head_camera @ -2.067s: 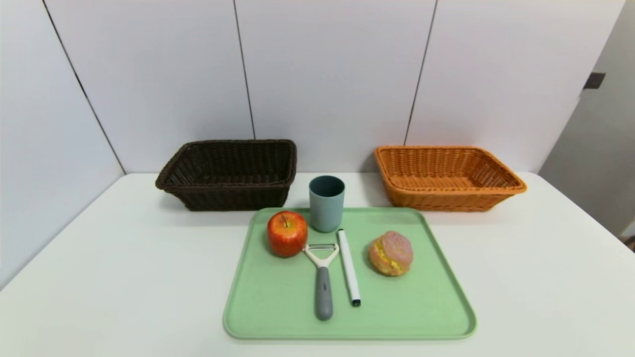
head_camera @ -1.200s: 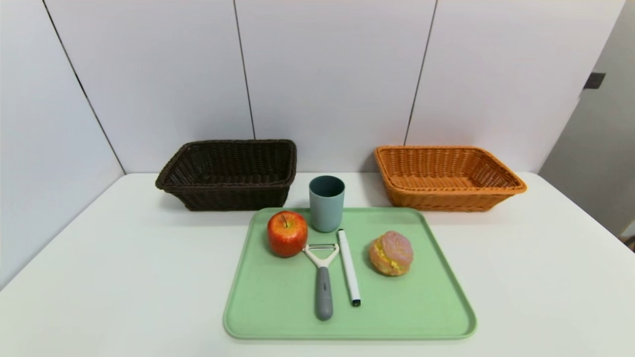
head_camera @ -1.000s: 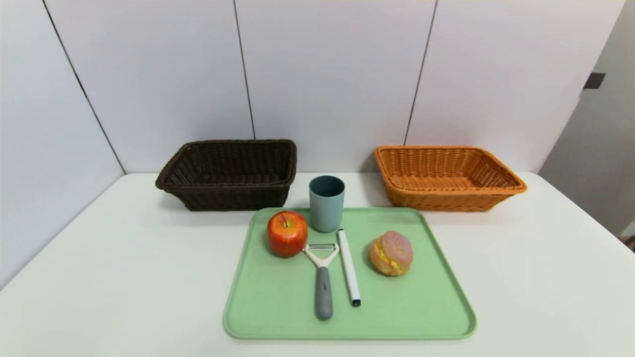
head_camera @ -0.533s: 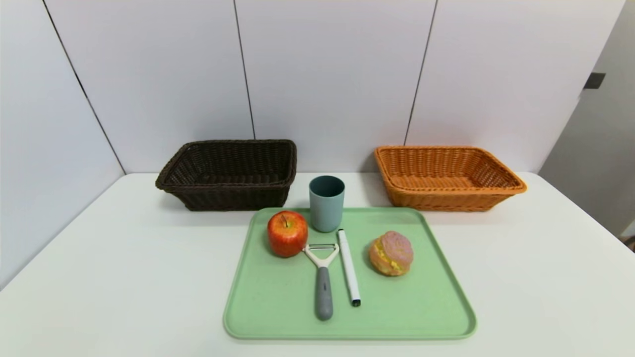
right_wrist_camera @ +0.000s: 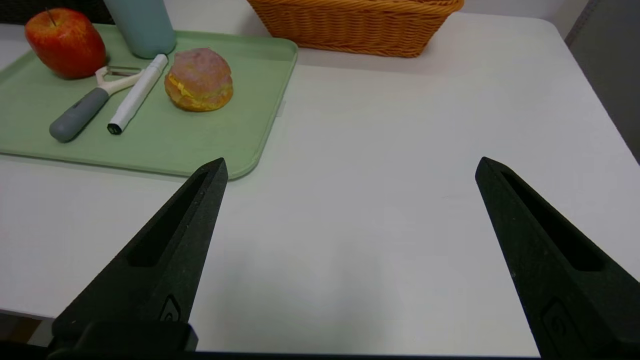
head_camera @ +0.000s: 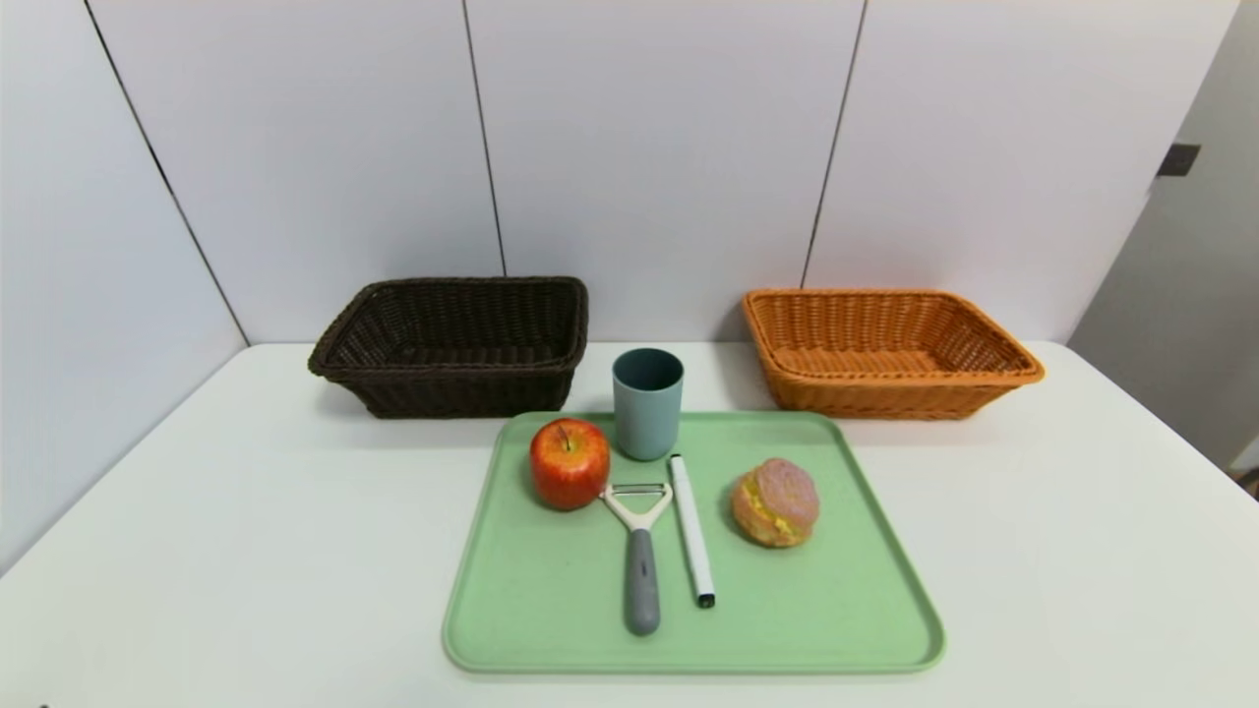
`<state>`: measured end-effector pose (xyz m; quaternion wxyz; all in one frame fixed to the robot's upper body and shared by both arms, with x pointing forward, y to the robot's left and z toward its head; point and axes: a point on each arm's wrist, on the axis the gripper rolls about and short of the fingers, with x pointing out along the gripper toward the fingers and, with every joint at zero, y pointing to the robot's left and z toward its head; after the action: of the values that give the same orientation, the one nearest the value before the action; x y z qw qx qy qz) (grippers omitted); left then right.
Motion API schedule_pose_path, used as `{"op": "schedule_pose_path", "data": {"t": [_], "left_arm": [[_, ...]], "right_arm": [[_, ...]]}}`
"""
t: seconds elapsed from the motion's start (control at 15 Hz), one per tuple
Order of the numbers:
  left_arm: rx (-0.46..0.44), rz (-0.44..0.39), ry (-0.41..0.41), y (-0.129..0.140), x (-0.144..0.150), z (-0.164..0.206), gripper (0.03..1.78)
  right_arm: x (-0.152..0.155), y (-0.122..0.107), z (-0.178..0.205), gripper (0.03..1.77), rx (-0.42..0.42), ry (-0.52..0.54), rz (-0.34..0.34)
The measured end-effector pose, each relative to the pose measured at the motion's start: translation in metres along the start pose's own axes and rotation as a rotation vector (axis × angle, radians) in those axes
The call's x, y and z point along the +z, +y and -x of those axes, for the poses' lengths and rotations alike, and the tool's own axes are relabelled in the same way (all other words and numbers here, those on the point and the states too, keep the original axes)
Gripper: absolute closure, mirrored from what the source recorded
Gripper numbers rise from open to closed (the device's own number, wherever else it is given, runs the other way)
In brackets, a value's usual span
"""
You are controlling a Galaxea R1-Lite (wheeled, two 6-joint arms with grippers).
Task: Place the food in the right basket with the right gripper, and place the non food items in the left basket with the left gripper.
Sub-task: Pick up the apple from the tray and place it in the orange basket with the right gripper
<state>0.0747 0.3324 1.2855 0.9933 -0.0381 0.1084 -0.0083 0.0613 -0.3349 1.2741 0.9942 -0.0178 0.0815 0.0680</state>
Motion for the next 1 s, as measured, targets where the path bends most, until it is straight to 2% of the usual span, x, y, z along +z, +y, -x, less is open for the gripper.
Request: {"op": "schedule_pose_path", "data": {"t": [0.27,0.6,0.8,1.0], "left_arm": [[0.001,0.006,0.122,-0.002,0.049,-0.031,0.12],[-0.005,0.018,0.274,-0.004,0.093,-0.085,0.12],[-0.034,0.027,0.361,-0.005,0.106,-0.106,0.12],[-0.087,0.041,0.421,-0.006,0.105,-0.113,0.12]], "right_arm": [[0.044,-0.005,-0.023,0.09,0.001,0.118,-0.009],[0.088,-0.011,-0.075,0.09,0.019,0.289,-0.009],[0.103,-0.010,-0.109,0.09,0.080,0.363,0.013],[0.111,0.002,-0.134,0.09,0.193,0.415,0.067]]}}
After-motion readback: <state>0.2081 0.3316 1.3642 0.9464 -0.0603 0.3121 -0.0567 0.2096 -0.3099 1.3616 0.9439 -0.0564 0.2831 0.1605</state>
